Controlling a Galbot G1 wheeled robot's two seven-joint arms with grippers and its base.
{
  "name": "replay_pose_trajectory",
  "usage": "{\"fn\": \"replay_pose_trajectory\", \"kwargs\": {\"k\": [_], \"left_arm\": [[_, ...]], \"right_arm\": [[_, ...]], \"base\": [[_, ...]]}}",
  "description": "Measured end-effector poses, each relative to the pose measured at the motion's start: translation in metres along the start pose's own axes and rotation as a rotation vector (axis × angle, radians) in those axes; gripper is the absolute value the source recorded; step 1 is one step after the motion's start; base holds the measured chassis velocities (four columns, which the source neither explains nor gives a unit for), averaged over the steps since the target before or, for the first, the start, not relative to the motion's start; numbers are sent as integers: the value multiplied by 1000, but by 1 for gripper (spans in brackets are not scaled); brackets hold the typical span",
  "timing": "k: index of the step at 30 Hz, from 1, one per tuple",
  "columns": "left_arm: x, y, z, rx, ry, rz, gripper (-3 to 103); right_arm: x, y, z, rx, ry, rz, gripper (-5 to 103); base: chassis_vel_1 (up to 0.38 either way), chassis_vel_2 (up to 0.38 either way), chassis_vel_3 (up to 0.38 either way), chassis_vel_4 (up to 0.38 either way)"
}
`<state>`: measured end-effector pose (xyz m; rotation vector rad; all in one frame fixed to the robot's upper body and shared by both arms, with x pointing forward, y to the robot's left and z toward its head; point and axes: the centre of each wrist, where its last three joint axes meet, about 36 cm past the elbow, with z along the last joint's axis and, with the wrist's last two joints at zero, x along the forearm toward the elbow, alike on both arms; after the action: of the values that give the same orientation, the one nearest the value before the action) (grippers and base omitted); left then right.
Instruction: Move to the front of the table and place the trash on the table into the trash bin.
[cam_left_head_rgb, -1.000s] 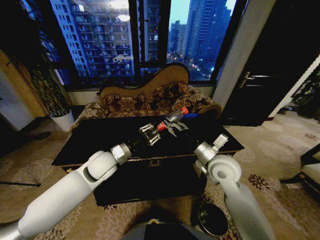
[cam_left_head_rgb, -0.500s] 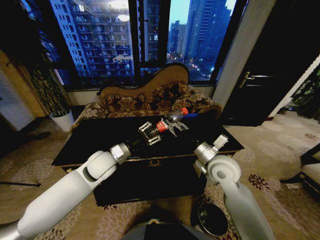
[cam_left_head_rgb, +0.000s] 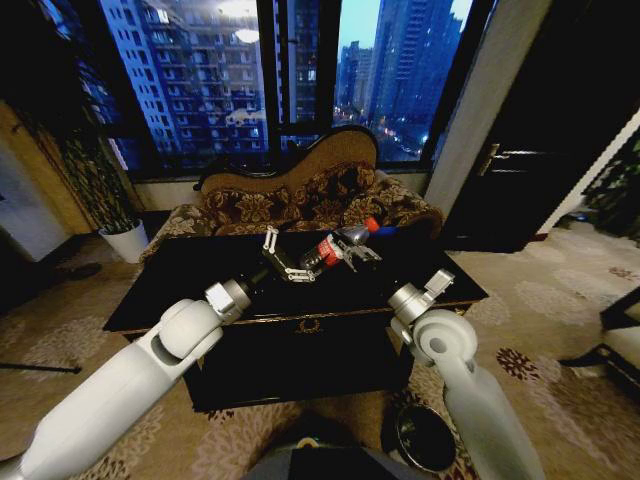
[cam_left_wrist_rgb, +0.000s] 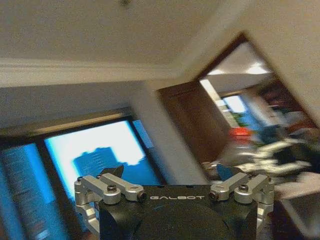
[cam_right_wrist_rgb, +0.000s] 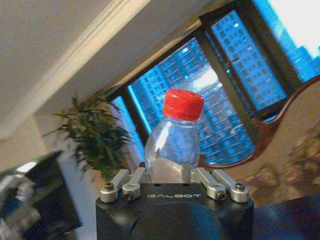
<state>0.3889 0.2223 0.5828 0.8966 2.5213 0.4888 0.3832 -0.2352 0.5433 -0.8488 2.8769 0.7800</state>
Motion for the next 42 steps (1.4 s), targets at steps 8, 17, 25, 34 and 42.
{"fn": "replay_pose_trajectory", "kwargs": {"k": [8, 17, 25, 34, 42], "left_arm": [[8, 21, -4, 12, 140, -354, 100], [41, 93, 26, -12, 347, -688, 100], [83, 128, 45, 93, 516, -773, 100], [124, 149, 64, 105, 596, -839, 100], [122, 149, 62, 109, 585, -822, 100]], "right_arm": [[-5, -30, 15, 226, -16, 154, 30], [-9, -74, 15, 480, 2, 318, 30], [-13, -90, 17, 567, 31, 369, 30], [-8, -91, 20, 584, 47, 374, 30], [1, -89, 17, 578, 43, 382, 30]], "base": [[0, 0, 0, 0], [0, 0, 0, 0], [0, 0, 0, 0], [0, 0, 0, 0], [0, 0, 0, 0]]}}
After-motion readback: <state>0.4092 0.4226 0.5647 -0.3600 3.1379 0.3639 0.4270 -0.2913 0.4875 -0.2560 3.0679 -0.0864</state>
